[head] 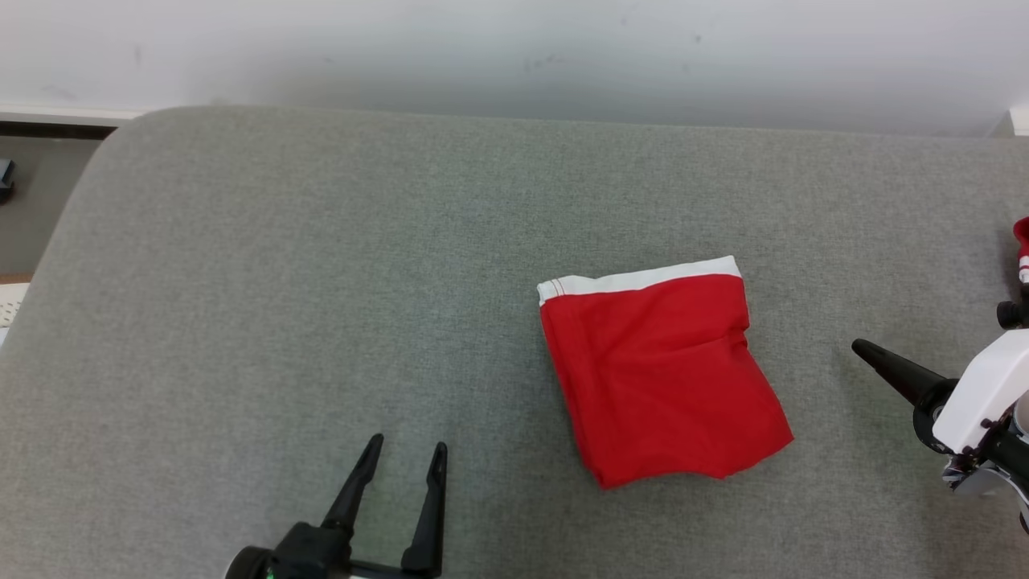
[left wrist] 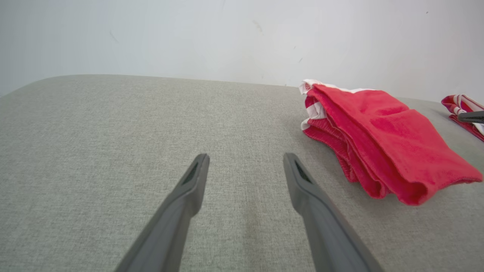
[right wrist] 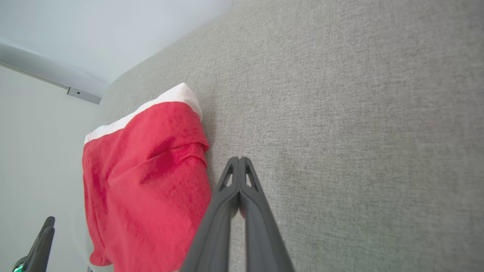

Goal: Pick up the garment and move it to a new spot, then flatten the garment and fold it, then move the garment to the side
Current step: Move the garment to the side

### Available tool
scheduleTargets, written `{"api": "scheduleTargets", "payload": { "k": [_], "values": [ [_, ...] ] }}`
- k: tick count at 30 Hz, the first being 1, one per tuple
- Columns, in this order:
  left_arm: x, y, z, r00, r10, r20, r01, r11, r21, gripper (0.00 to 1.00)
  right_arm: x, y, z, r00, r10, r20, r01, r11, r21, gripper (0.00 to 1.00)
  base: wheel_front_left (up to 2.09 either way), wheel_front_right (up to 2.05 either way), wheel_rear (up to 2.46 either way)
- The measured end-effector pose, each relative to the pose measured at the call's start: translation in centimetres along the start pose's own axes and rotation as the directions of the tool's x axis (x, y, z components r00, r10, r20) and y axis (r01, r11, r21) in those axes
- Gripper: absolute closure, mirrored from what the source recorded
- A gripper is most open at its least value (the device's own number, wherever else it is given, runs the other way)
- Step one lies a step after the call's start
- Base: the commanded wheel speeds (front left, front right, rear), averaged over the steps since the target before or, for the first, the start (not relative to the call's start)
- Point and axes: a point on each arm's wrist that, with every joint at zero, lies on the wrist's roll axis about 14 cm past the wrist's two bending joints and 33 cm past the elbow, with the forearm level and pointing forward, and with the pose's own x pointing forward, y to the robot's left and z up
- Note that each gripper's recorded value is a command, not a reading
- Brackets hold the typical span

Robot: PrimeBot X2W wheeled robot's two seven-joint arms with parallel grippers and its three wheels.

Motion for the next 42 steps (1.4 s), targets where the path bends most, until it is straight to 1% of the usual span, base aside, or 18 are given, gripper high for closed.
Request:
{"api": "scheduleTargets", "payload": {
  "k": [5, 6, 7, 11, 13, 16, 18, 20, 22, 25, 26, 28, 29, 32, 34, 37, 40, 42],
  "values": [
    [0.0, 0.1, 0.3, 1.0, 0.0, 0.008, 0.0, 1.0, 0.003, 0.0, -0.6, 0.1, 0.5, 0.999, -0.004, 0.038, 0.005, 1.0, -0.024, 1.0, 0.0, 0.0, 0.0],
    [-0.1, 0.1, 0.3, 1.0, 0.001, 0.009, -0.001, 1.0, 0.004, 0.0, -0.7, 0.3, 0.8, 0.998, -0.004, 0.059, 0.007, 0.999, -0.039, 0.53, 0.0, 0.0, 0.0],
    [-0.1, 0.1, 0.3, 1.0, 0.001, 0.009, -0.001, 1.0, 0.004, 0.0, -0.9, 0.5, 1.4, 0.996, -0.006, 0.093, 0.013, 0.997, -0.071, 0.0, 0.0, 0.0, 0.0],
    [-0.5, 0.0, 0.7, 1.0, -0.002, 0.02, 0.002, 1.0, 0.003, 0.0, -2.0, 1.1, 2.8, 0.977, -0.004, 0.213, 0.038, 0.987, -0.154, 0.0, 0.0, 0.0, 0.0],
    [-0.9, -0.1, 0.7, 1.0, -0.001, 0.019, 0.001, 1.0, 0.004, 0.0, -2.9, 1.5, 3.3, 0.963, 0.001, 0.271, 0.061, 0.973, -0.222, 0.0, 0.0, 0.0, 0.0],
    [-1.3, -0.2, 0.9, 1.0, -0.002, 0.027, 0.002, 1.0, 0.004, 0.0, -4.9, 1.6, 4.7, 0.919, 0.013, 0.395, 0.126, 0.937, -0.326, 0.0, 0.0, 0.0, 0.0],
    [-1.5, -0.3, 1.2, 0.999, -0.006, 0.034, 0.006, 1.0, 0.005, 0.0, -6.4, 1.4, 5.2, 0.881, 0.023, 0.472, 0.17, 0.917, -0.362, 0.0, 0.0, 0.0, 0.0],
    [-1.8, -0.4, 1.3, 0.999, -0.008, 0.039, 0.008, 1.0, 0.006, 0.0, -7.9, 1.0, 5.3, 0.845, 0.028, 0.534, 0.228, 0.885, -0.406, 0.0, 0.0, 0.0, 0.0],
    [-2.1, -0.7, 1.4, 0.999, -0.016, 0.041, 0.015, 1.0, 0.006, 0.0, -9.5, 0.6, 5.5, 0.797, 0.039, 0.602, 0.28, 0.861, -0.426, 0.0, 0.0, 0.0, 0.0],
    [-2.5, -0.8, 1.5, 0.999, -0.022, 0.046, 0.022, 1.0, 0.012, 0.0, -11.5, 0.0, 4.9, 0.741, 0.039, 0.671, 0.338, 0.841, -0.422, 0.0, 0.0, 0.0, 0.0],
    [-2.7, -1.0, 1.6, 0.998, -0.027, 0.048, 0.026, 1.0, 0.016, 0.0, -12.0, -0.2, 4.5, 0.726, 0.03, 0.687, 0.349, 0.845, -0.405, 0.0, 0.0, 0.0, 0.0],
    [-3.1, -1.0, 1.4, 0.999, -0.03, 0.044, 0.029, 0.999, 0.019, 0.0, -12.6, -0.7, 2.8, 0.721, 0.003, 0.693, 0.368, 0.845, -0.387, 0.0, 0.0, 0.0, 0.0],
    [-3.4, -1.0, 1.4, 0.999, -0.032, 0.043, 0.031, 0.999, 0.024, 0.0, -13.1, -1.0, 2.2, 0.707, -0.014, 0.707, 0.378, 0.853, -0.361, 0.0, 0.0, 0.0, 0.0],
    [-3.9, -1.0, 1.5, 0.998, -0.038, 0.049, 0.036, 0.999, 0.028, 0.0, -15.2, -1.1, 1.4, 0.644, -0.042, 0.764, 0.414, 0.859, -0.301, 0.0, 0.0, 0.0, 0.0],
    [-4.0, -0.9, 1.8, 0.998, -0.037, 0.056, 0.035, 0.999, 0.038, 0.0, -15.5, -1.7, -0.5, 0.645, -0.077, 0.76, 0.44, 0.851, -0.287, 0.0, 0.0, 0.0, 0.0],
    [-4.2, -0.8, 1.7, 0.998, -0.035, 0.056, 0.033, 0.999, 0.04, 0.0, -15.6, -2.5, -2.9, 0.647, -0.131, 0.751, 0.456, 0.856, -0.243, 0.0, 0.0, 0.0, 0.0],
    [-4.3, -0.8, 1.8, 0.998, -0.035, 0.058, 0.033, 0.999, 0.039, 0.0, -15.5, -3.2, -4.1, 0.655, -0.165, 0.738, 0.479, 0.846, -0.236, 0.0, 0.0, 0.0, 0.0],
    [-4.5, -0.7, 1.7, 0.998, -0.033, 0.054, 0.031, 0.999, 0.039, 0.0, -15.4, -3.4, -4.6, 0.651, -0.182, 0.737, 0.478, 0.852, -0.212, 0.0, 0.0, 0.0, 0.0]
  ]
}}
